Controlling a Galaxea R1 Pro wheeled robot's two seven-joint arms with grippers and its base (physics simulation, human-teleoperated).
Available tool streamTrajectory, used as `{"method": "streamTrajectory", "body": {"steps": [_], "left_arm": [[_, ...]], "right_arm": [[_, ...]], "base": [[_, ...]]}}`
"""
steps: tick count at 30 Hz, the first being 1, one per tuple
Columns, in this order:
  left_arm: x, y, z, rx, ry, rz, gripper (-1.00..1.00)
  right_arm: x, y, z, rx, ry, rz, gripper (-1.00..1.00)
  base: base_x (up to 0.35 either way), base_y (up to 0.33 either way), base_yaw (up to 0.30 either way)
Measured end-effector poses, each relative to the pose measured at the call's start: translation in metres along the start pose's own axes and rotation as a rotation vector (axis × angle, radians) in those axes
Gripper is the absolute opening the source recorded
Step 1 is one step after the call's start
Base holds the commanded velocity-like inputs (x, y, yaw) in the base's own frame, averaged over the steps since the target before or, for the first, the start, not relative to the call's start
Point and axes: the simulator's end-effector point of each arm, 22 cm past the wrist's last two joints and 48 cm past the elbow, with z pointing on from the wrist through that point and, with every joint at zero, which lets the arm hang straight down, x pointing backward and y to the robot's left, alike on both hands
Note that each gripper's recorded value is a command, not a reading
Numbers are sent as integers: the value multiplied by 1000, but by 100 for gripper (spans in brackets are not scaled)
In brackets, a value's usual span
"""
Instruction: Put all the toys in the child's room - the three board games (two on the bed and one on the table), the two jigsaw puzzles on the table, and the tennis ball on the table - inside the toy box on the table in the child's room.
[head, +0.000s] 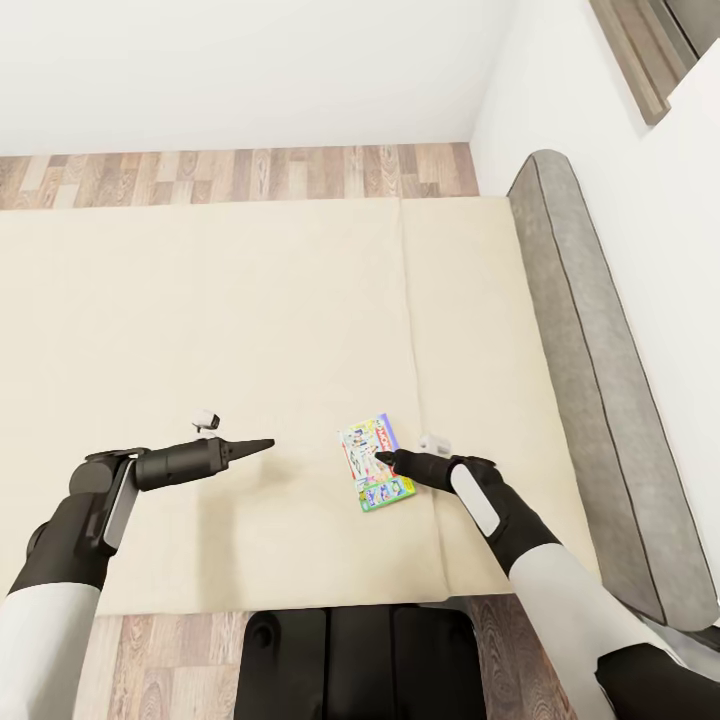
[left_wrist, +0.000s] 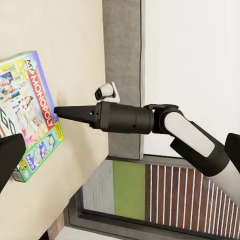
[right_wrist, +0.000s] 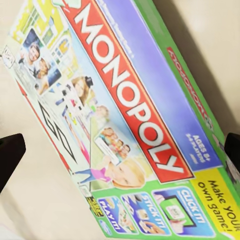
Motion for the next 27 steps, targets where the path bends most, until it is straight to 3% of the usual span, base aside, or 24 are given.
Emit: {"method": "streamTrajectory", "body": {"steps": [9,27], "left_arm": [[0,0,0,0,0,1,100],[0,0,0,1,0,0,100]], "right_arm": [[0,0,0,0,1,0,100],[0,0,0,0,0,0,100]], "base": [[0,0,157],[3,0,11]]}}
